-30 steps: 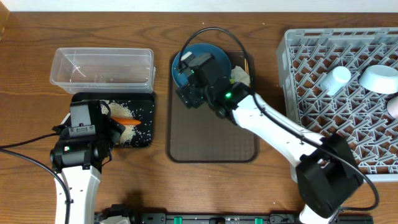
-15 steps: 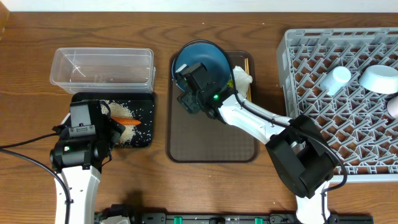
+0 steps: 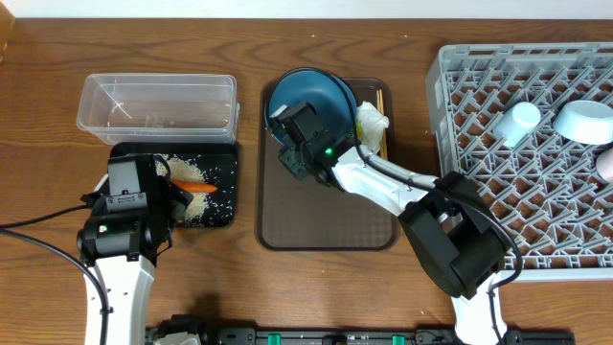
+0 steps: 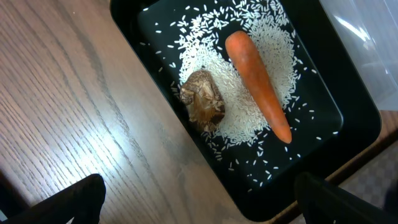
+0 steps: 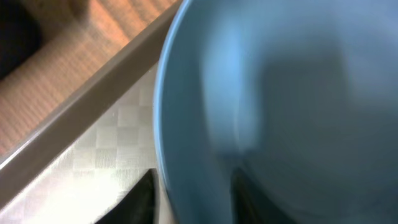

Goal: Sort waste into correct bins and load items into the dishwasher rack
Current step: 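Close the right gripper on the rim of the dark-blue plate, then lift the dark-blue plate with the right gripper over the rack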

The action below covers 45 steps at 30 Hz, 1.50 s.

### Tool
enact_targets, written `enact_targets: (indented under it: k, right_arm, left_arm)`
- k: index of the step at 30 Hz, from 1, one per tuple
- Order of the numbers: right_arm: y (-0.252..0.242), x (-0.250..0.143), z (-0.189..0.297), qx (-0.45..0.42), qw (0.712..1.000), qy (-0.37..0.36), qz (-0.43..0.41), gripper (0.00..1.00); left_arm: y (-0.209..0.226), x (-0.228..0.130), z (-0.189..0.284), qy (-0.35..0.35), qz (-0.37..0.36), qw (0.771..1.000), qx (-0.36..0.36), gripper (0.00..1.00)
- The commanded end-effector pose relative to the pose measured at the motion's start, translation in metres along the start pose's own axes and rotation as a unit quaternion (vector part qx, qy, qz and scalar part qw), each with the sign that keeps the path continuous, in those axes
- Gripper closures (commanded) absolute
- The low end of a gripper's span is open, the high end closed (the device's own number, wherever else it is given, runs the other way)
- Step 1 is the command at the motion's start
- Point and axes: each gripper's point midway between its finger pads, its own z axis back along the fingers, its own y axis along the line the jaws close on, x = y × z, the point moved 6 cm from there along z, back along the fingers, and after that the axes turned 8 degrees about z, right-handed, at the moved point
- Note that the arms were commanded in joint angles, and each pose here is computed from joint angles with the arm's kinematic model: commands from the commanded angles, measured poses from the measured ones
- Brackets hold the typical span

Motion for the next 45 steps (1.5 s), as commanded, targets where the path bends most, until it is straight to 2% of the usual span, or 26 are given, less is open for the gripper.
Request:
enact_targets:
  k: [1,3,6,14,20,30,34,40,45]
  right_arm:
    - [0.005,0.0,-0.003,0.001,1.0,0.003,-0.003,0.81]
    - [0.005,-0.001,-0.003,0.001,1.0,0.004,-0.01,0.91]
    - [0.005,-0.002,-0.003,0.003,1.0,0.006,-0.018,0.99]
    - [0.005,-0.002,-0.003,0.004,0.999,0.006,-0.046,0.99]
    - [0.003,0.018,0.011,0.035,0.997,-0.034,-0.057,0.99]
    - [-0.037,0.072,0.097,0.053,0.983,-0.155,-0.086,0.99]
    - [-0.056,0.083,0.138,0.089,0.97,-0.205,-0.094,0.99]
    - [-0.089,0.084,0.182,0.141,0.947,-0.251,-0.142,0.99]
    - [-0.121,0.071,0.206,0.216,0.917,-0.27,-0.198,0.99]
  left_arm:
    - [0.0,0.004,0.003,-0.009,-0.003,1.0,-0.001,0.02]
    - [0.0,0.004,0.003,-0.009,-0.003,1.0,-0.001,0.02]
    - [0.0,0.004,0.003,-0.009,-0.003,1.0,-0.001,0.02]
    - [0.0,0.004,0.003,-0.009,-0.003,1.0,-0.001,0.02]
    - [0.0,0.004,0.003,-0.009,-0.003,1.0,-0.001,0.02]
    - [0.0,0.004,0.003,-0.009,-0.003,1.0,-0.001,0.02]
    - [0.0,0.004,0.003,-0.009,-0.003,1.0,-0.001,0.02]
    - [0.0,0.004,0.003,-0.009,-0.003,1.0,-0.001,0.02]
    - [0.0,0.004,0.003,-0.009,-0.003,1.0,-0.001,0.02]
